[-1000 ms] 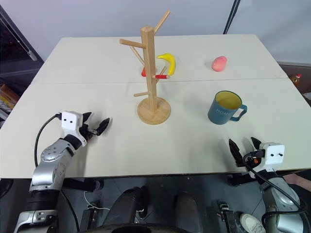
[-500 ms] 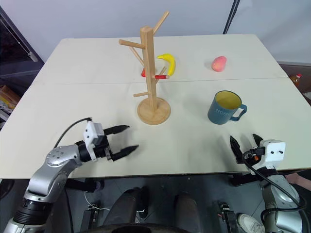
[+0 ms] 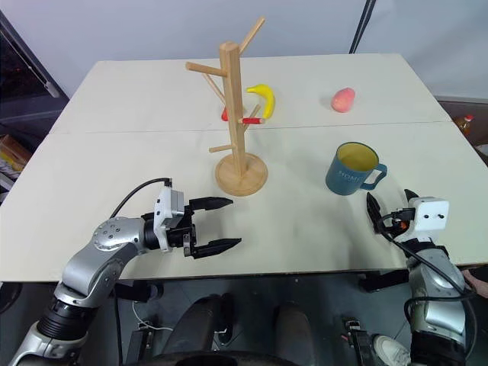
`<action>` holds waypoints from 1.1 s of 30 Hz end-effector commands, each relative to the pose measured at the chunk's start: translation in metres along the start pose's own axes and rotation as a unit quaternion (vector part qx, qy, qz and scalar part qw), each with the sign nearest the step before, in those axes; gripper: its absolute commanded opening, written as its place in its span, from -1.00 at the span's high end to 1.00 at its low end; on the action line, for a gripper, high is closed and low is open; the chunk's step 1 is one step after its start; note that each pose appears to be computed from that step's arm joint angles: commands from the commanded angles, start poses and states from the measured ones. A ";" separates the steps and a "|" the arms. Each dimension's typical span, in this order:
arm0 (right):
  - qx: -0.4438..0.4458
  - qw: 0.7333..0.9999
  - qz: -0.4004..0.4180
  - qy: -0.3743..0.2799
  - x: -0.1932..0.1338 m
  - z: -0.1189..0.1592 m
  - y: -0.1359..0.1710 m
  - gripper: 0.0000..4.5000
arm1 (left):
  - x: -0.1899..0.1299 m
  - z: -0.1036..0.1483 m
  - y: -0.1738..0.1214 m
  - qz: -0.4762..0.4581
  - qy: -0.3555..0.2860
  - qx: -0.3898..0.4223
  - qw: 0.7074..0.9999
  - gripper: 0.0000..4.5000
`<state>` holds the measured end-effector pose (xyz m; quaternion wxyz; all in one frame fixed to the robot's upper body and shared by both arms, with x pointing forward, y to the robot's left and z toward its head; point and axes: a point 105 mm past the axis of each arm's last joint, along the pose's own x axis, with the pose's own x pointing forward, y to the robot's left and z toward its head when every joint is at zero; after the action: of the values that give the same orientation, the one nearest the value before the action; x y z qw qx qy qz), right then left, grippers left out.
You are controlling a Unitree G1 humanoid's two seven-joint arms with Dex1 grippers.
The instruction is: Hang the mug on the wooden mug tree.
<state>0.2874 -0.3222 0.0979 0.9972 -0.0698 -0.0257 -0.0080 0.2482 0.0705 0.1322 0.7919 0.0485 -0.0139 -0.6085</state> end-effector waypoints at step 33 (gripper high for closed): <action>-0.046 0.992 0.107 -0.049 0.039 0.032 0.030 0.97 | 0.000 0.014 0.002 0.027 -0.034 0.029 0.999 -1.00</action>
<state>0.3252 -0.3004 0.0958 0.9938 -0.0814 -0.0229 0.0727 0.2505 0.0679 0.1369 0.8030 0.0404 -0.0345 -0.5936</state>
